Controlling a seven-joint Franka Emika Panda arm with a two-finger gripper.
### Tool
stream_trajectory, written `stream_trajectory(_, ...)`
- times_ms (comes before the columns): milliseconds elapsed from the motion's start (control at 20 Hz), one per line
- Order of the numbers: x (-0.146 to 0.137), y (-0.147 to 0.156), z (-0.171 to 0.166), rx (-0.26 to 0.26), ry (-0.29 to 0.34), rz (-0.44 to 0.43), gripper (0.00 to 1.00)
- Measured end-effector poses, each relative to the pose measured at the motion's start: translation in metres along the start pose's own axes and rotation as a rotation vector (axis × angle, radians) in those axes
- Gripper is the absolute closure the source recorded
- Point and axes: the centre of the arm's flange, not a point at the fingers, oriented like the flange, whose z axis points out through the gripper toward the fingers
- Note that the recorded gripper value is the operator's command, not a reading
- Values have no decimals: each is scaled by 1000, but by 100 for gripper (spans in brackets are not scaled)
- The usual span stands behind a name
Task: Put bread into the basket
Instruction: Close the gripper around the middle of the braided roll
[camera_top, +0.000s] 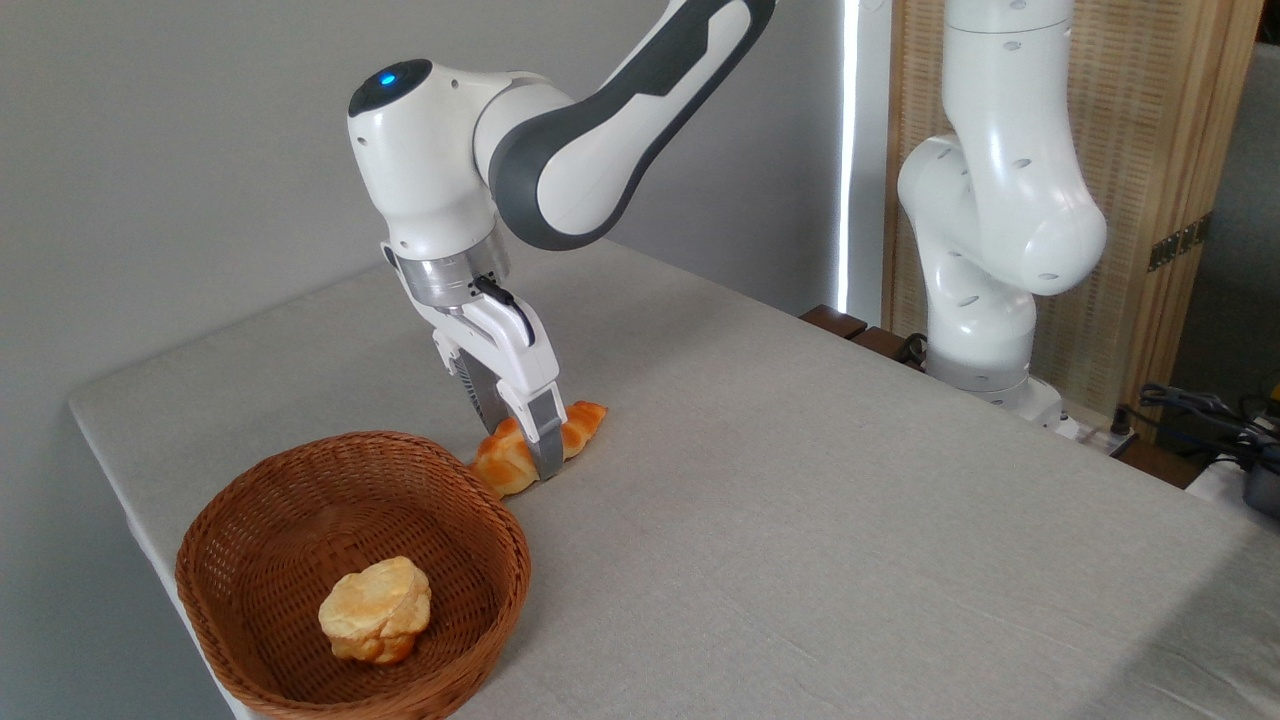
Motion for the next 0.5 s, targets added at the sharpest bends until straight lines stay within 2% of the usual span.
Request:
stream_trajectory(100, 0, 0, 1, 0, -1, 0, 55)
stream_trajectory(500, 0, 0, 0, 0, -1, 1, 54)
